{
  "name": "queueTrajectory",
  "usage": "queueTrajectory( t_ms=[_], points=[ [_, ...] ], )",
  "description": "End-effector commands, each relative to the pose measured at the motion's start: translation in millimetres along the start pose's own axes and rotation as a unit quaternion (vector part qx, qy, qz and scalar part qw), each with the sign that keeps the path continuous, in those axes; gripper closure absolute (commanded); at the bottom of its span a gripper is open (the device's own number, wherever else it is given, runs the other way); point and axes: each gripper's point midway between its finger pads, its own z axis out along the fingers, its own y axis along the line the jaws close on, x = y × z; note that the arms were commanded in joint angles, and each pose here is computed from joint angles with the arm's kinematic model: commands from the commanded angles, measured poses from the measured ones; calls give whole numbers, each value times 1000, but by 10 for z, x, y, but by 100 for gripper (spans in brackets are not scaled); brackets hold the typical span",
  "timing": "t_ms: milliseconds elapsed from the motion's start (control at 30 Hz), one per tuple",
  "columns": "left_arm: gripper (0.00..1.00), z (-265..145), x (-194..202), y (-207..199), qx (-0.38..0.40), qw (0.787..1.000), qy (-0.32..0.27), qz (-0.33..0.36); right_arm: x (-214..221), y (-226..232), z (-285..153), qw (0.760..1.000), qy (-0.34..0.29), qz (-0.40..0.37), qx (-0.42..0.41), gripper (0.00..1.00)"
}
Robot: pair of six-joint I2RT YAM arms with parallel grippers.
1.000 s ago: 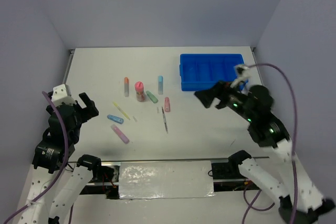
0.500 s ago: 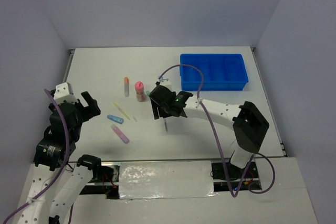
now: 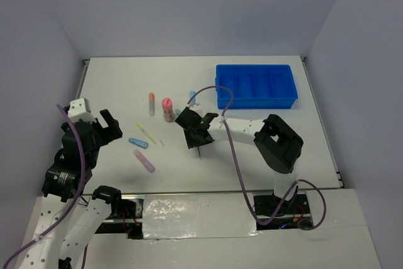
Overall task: Sort the stationery into containers
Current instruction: Pick up the pen from the center of the board.
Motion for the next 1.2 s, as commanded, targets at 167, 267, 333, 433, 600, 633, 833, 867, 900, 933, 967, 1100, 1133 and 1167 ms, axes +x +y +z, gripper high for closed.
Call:
queueTrajectory(
  t_ms=[167,267,333,433,600,633,833,867,900,933,967,1100,1133,1167],
  points=[
    [1,29,-93,-43,6,1000,-14,-4,-17,51,223,1000,8,10,-6,52],
    [1,27,-95,-23,0,1000,-15,-5,42,30,264,1000,16,12,0,62],
    [1,31,-96,-5,-5,1000,-16,-7,80,31,276,1000,20,13,-2,66],
    [1,43,-85,5,-10,1000,-12,-6,125,15,290,1000,26,18,0,77],
    [1,86,-49,-21,-9,1000,0,0,141,-64,168,999,20,39,10,92],
    [1,93,-47,-35,-6,1000,2,4,150,-94,147,999,17,41,13,93],
    [1,135,-38,-249,35,999,36,11,-159,-143,-364,996,-43,72,-10,100],
    [1,154,5,-354,55,997,55,2,-198,-153,-443,995,-53,77,-18,100],
    [1,147,-31,-437,72,996,57,-6,-194,-186,-513,995,-61,81,-23,100],
    [1,151,-23,-510,85,994,64,-17,-310,-204,-740,991,-88,90,-42,100],
    [1,183,1,-585,95,992,73,-25,-330,-235,-839,990,-98,94,-48,100],
    [1,213,244,-1095,151,980,118,-55,-399,-520,-1320,982,-147,103,-51,100],
    [1,277,329,-1181,142,980,127,-51,-457,-609,-1504,978,-169,111,-57,100],
    [1,193,440,-1385,159,976,139,-47,-458,-667,-1577,976,-176,112,-55,100]
  ],
)
